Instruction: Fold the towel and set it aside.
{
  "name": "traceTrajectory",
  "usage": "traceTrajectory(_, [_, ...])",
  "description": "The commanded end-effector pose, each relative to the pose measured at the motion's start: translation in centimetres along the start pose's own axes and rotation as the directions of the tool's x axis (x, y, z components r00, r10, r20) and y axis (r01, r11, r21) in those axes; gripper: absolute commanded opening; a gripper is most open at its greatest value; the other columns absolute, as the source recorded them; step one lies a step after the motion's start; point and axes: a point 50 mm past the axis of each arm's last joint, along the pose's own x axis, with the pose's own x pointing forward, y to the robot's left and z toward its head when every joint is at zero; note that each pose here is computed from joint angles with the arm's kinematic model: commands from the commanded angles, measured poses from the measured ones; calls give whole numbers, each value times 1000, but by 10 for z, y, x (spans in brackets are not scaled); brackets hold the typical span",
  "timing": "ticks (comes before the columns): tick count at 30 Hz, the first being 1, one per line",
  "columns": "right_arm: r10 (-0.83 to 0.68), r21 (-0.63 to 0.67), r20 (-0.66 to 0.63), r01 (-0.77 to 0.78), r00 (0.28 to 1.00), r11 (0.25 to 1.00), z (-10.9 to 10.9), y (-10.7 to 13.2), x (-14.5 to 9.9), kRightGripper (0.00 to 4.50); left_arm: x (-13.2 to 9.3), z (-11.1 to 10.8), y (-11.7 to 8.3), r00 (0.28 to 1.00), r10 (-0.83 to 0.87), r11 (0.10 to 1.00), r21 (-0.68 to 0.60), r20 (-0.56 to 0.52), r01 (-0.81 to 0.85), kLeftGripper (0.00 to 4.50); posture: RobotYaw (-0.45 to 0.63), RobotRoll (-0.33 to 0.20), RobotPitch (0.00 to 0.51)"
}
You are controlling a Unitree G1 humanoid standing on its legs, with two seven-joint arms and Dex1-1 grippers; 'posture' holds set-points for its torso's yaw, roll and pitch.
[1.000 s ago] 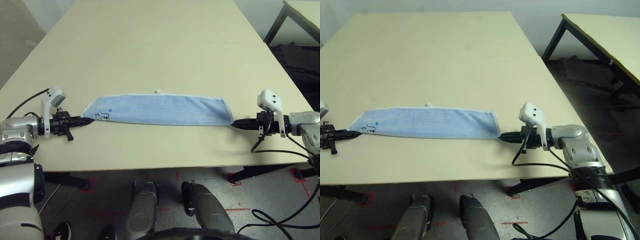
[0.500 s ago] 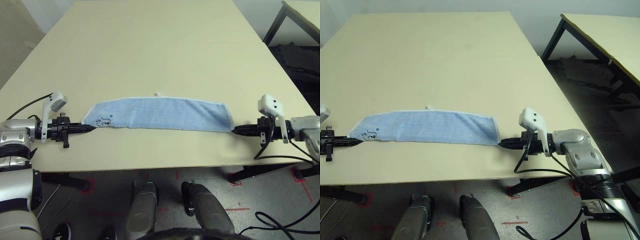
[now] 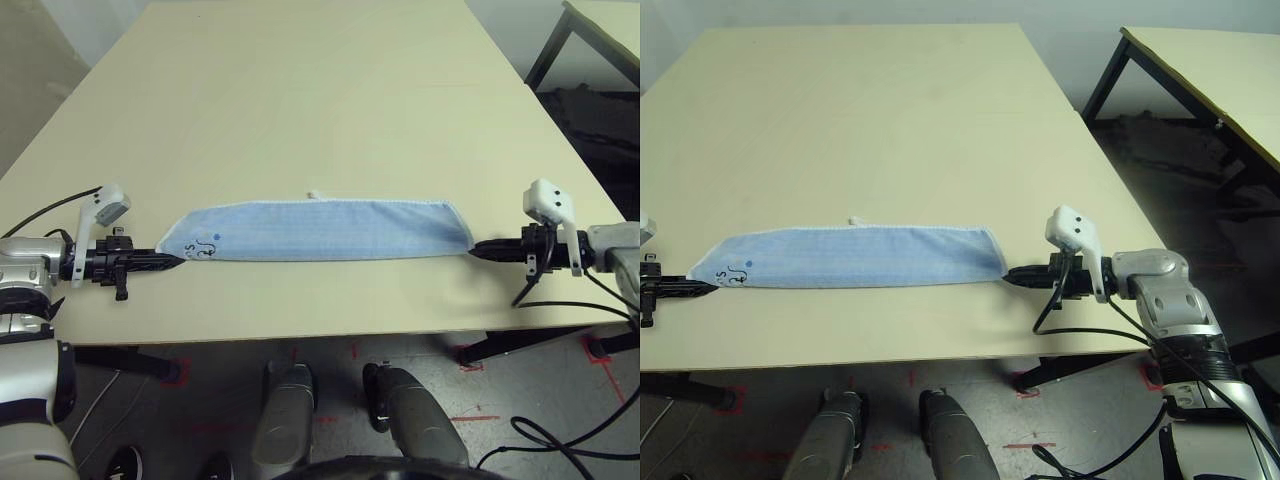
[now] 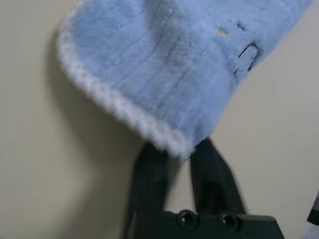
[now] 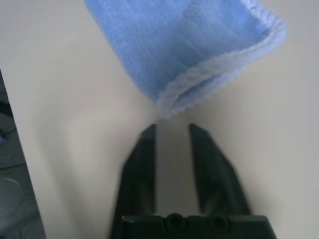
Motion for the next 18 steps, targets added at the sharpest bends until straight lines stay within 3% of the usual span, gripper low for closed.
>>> traceTrajectory(1, [15,18,-62,-14,998,1000,-3,0,-7,2477,-11,-4,0,999,14,1000,0,-46,-14,2417,44,0,165])
traceTrajectory(7, [-18,115,-87,28,996,993,-2,-10,-22,4500,-34,5,3,995,75,997,36,-64,-73,4483,47,0,162])
traceTrajectory(9, [-28,150,-76,40,997,988,1,-13,-24,4500,-39,11,4,994,89,994,62,-56,-86,4483,48,0,160])
traceTrajectory(12, [-62,304,-57,77,996,950,7,-22,-26,4500,-43,38,7,996,89,983,159,25,-92,4483,54,0,159])
traceTrajectory(18, [-9,629,-51,40,999,776,13,-25,-18,4500,-33,70,-3,992,-20,914,404,121,-31,4483,59,0,157])
